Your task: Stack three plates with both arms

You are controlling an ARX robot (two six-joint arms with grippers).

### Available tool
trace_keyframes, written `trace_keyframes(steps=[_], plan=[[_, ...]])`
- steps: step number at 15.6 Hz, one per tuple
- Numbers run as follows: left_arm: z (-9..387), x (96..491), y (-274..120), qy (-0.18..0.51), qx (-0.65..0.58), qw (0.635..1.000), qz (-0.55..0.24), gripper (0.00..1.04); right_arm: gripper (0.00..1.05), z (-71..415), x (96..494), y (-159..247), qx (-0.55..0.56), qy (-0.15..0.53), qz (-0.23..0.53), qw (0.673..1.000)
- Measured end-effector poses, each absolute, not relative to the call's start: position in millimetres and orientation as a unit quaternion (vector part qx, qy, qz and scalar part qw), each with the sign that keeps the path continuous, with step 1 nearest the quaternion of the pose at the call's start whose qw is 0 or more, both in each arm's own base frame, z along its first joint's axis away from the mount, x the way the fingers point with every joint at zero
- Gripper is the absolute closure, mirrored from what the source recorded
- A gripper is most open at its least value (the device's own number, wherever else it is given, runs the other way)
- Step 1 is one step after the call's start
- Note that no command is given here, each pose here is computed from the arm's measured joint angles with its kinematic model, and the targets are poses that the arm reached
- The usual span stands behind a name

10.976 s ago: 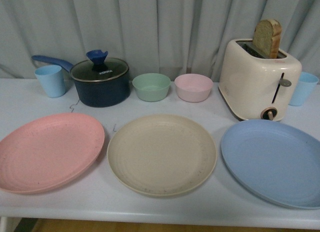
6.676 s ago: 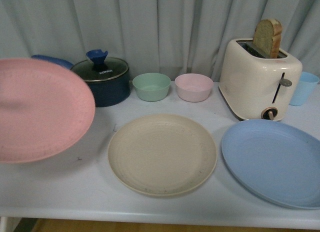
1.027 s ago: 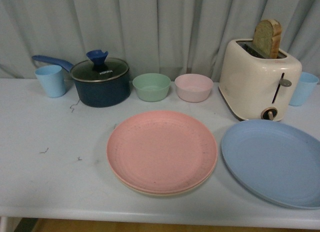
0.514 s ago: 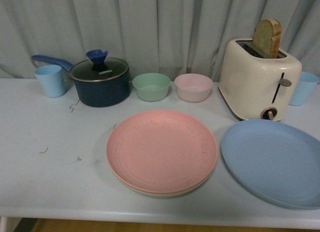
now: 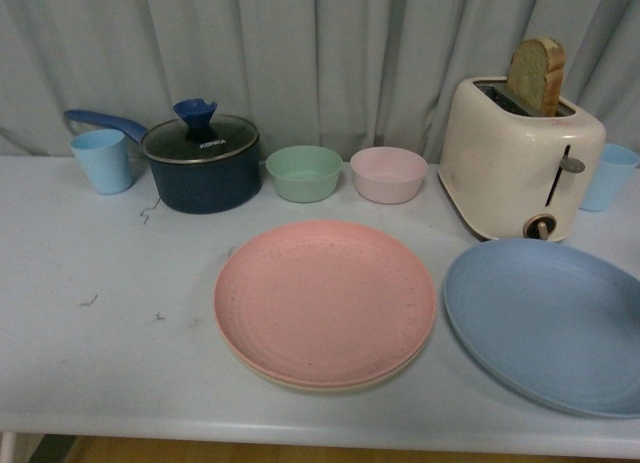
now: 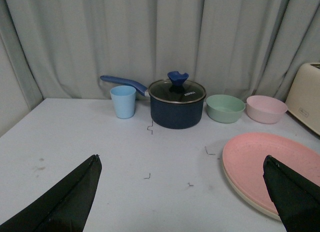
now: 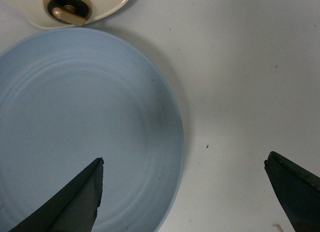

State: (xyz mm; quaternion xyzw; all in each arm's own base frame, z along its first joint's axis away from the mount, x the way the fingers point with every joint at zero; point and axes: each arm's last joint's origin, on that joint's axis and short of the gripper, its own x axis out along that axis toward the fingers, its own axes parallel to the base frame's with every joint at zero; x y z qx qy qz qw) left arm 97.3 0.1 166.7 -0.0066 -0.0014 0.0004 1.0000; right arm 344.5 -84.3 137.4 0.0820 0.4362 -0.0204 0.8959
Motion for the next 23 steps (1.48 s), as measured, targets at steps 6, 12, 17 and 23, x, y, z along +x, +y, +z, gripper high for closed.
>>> trace_keyframes(steps=[6, 12, 17, 23], plan=[[166.7, 97.3, 0.1, -0.001, -0.007, 1.0, 0.0, 0.07, 0.06, 97.7, 377.0, -78.3, 0.073, 0.479, -0.032, 0.874], [166.7, 97.3, 0.1, -0.001, -0.007, 1.0, 0.0, 0.07, 0.09, 65.2, 389.6, -63.7, 0.086, 0.5, -0.045, 0.861], [166.7, 97.3, 0.1, -0.001, -0.007, 1.0, 0.0, 0.07, 0.65, 61.4, 392.9, -63.1, 0.086, 0.494, -0.06, 0.863], [166.7, 97.3, 0.1, -0.001, -0.007, 1.0, 0.0, 0.07, 1.02, 124.7, 327.4, -97.9, 0.128, 0.459, -0.077, 0.876]])
